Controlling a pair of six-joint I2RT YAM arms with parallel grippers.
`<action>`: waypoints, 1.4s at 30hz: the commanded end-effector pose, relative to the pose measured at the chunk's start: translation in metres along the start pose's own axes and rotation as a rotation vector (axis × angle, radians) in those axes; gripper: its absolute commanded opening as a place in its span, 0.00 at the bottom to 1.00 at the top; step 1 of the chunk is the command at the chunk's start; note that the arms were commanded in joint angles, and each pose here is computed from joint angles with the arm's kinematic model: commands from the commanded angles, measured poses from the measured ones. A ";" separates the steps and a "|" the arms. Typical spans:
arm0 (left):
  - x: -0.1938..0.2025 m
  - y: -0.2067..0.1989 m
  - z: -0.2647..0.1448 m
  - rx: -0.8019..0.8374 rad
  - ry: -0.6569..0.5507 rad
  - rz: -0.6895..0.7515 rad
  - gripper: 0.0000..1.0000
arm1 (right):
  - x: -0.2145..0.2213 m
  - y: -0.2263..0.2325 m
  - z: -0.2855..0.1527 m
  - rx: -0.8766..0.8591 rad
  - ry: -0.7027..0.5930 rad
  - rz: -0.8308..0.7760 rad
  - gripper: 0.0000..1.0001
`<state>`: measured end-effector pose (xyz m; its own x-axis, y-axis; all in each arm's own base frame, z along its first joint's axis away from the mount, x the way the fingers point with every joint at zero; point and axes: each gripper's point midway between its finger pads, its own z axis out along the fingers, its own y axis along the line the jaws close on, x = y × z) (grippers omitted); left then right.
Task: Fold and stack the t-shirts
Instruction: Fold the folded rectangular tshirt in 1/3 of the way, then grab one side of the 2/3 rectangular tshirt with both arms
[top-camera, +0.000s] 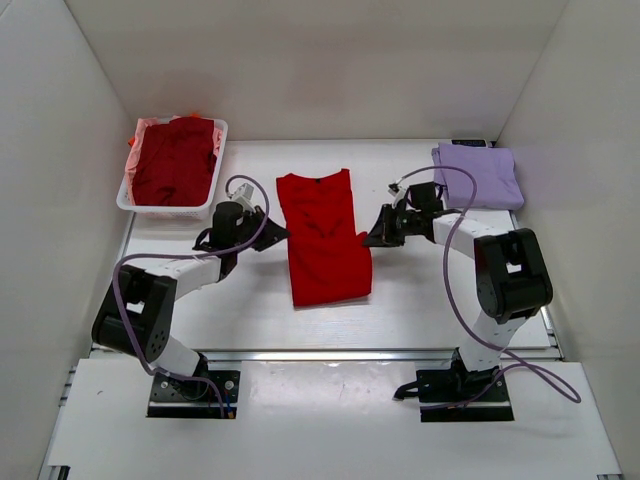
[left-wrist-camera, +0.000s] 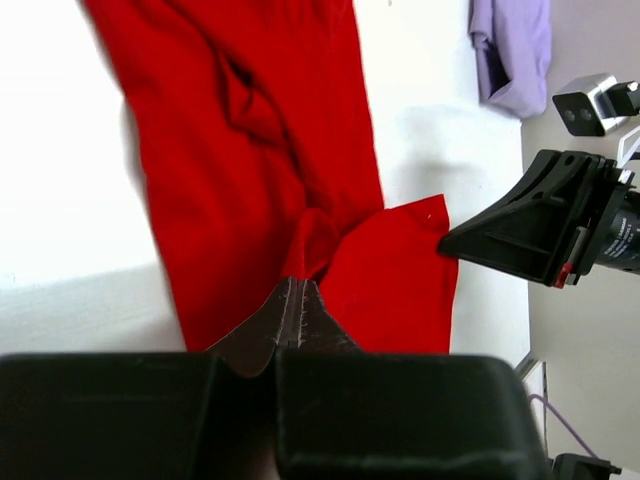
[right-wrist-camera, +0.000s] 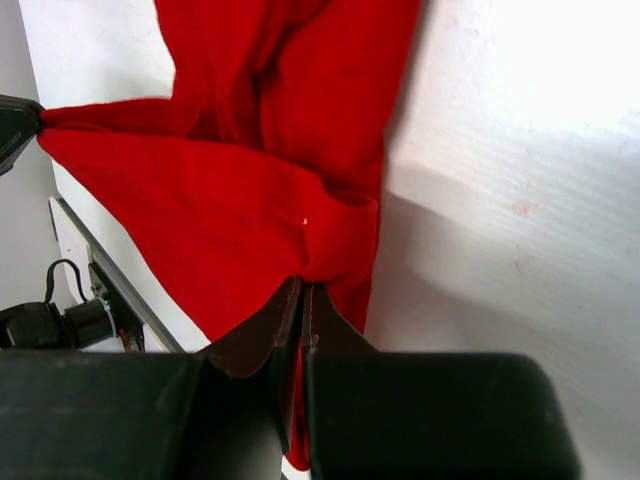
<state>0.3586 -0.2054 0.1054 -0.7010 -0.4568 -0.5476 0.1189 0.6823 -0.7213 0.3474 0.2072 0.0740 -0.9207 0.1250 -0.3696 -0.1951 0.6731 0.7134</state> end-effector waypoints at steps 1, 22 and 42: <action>-0.031 -0.023 -0.001 0.064 -0.072 0.033 0.00 | -0.025 0.026 -0.006 -0.040 -0.053 -0.103 0.00; 0.004 0.029 0.008 -0.125 0.078 -0.025 0.56 | -0.027 -0.020 -0.012 0.187 -0.047 -0.068 0.58; 0.125 0.031 -0.044 -0.294 0.184 -0.162 0.62 | 0.091 0.009 -0.004 0.020 -0.009 0.089 0.63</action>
<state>0.2440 -0.2105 0.0323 -0.8266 -0.4284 -0.3649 -0.1382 0.7831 -0.6064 0.2522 0.2123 0.0415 -0.9443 0.1582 -0.2885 -0.0934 0.7118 0.6961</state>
